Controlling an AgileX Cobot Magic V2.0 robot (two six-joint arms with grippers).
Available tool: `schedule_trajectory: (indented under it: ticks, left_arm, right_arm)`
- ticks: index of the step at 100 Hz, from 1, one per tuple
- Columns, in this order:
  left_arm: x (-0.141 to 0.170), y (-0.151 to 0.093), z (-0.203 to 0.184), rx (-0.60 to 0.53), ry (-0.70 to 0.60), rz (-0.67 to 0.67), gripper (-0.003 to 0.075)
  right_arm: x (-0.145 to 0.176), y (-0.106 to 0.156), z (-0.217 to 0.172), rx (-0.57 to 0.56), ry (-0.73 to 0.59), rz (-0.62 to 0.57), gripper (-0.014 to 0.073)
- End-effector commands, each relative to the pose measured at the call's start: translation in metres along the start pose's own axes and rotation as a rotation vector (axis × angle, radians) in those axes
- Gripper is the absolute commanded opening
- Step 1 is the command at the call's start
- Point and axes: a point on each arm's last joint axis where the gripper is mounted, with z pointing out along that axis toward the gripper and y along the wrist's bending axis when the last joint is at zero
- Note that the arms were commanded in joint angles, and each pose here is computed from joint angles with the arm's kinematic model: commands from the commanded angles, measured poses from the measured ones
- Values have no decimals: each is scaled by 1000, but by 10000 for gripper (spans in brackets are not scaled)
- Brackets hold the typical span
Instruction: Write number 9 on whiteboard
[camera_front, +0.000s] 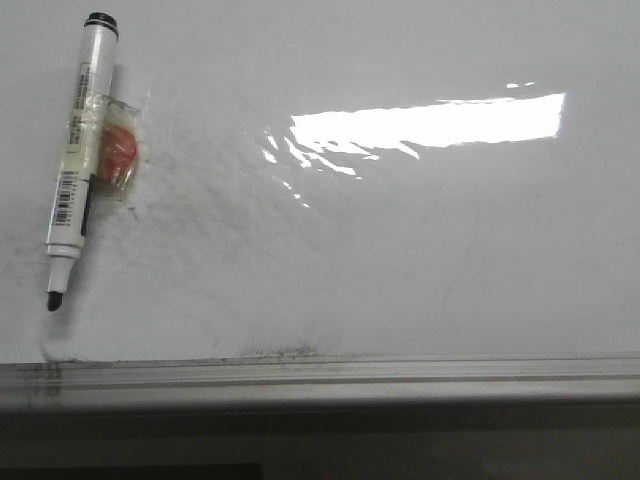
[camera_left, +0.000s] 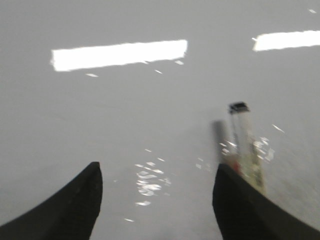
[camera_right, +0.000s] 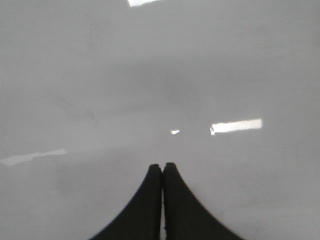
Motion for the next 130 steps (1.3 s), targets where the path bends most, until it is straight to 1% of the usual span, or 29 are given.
schedule_trajectory:
  ticks: [1,11,20,29,45,73,77,82,85,87,89,91,93,94,97,102,109,123,130]
  left_arm:
    - [-12,-14,11,107,-43,2,440]
    - [-3,-28,23,200,25,-3,440]
    - [1,-36,33,236,49,-46,440]
    - [5,-39,42,230,56,-106,440]
    - [12,-42,54,224,76,-108,440]
    - [31,-45,70,203,176,-88,434]
    - [34,-45,73,197,189,-90,407]
    - [37,-44,75,184,208,-105,349]
    - [39,-44,77,173,221,-119,290]
    - [40,-44,77,169,227,-124,263]
    - [42,-44,78,165,237,-126,207]
    - [42,-44,79,163,241,-127,179]
    - [44,-44,79,159,248,-130,124]
    - [44,-44,79,159,248,-130,124]
    - [45,-44,80,157,256,-129,59]
    - [46,-44,81,156,262,-128,-22]
    - [48,-44,82,154,271,-126,-20]
    - [47,-45,82,159,268,-122,-20]
    - [40,-48,83,191,238,-80,-20]
  right_arm:
    - [-18,3,-3,-11,-95,0,-63]
    - [-18,3,-3,-11,-95,0,-63]
    - [-17,3,-3,-11,-93,0,-64]
    - [-17,3,-3,-11,-91,0,-63]
    - [-17,3,-3,-11,-91,0,-63]
    - [-18,3,-3,-18,-102,-2,-63]
    - [-18,4,-3,-26,-98,-4,-63]
    - [-16,5,-3,-40,-79,-8,-63]
    - [-15,5,-3,-49,-66,-11,-63]
    - [-14,6,-3,-57,-58,-14,-63]
    - [-14,6,-3,-63,-51,-20,-64]
    - [-13,7,-3,-71,-46,-25,-63]
    - [-13,7,-3,-80,-40,-30,-63]
    - [-13,7,-3,-83,-38,-33,-63]
    - [-12,9,-3,-102,-34,-39,-63]
    - [-12,11,-3,-135,-28,-55,-63]
    - [-11,15,-3,-195,-14,-83,-63]
    - [-10,26,1,-308,65,-128,-63]
    - [-15,34,4,-357,100,-169,-63]
